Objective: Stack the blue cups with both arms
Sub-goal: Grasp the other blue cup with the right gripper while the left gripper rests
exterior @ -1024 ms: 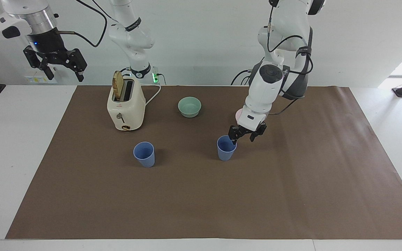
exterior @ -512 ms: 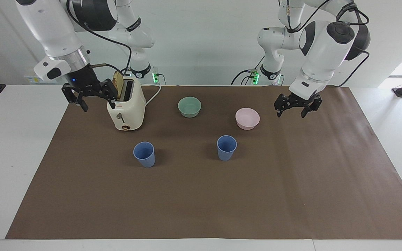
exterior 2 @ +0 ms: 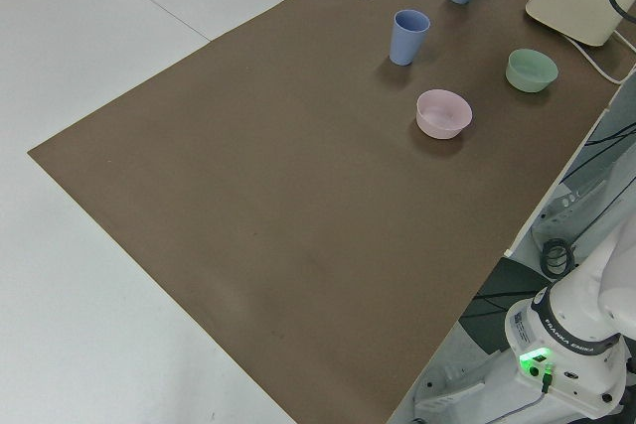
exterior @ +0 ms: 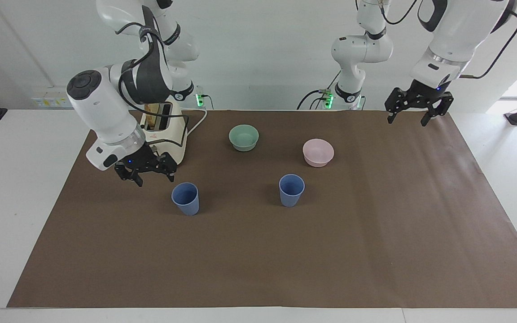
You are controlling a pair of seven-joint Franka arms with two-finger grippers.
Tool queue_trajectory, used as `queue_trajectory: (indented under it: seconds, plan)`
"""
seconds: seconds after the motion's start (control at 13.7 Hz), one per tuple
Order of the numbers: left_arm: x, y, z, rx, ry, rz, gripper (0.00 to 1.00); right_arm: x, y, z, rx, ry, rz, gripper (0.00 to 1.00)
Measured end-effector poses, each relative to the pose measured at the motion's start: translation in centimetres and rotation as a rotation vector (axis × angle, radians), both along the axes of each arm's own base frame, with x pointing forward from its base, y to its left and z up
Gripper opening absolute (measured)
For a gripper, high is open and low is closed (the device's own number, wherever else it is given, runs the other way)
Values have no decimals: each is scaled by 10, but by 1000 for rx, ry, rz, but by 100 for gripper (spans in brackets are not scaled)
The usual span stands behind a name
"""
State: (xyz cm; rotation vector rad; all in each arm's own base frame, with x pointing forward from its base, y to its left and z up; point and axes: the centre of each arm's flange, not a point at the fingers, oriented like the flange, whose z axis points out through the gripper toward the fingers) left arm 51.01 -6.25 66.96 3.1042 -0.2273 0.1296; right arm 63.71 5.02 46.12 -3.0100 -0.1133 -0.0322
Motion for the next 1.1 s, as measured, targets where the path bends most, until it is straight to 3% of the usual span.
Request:
queue_trajectory:
  seconds: [0.22,1.1]
  plan:
    - [-5,5,18,0,0,3,100,-2,0,-24,-1,-12,-7,100]
    - [6,18,0,3,34,-17,100,5,8,-95,13,7,-6,100]
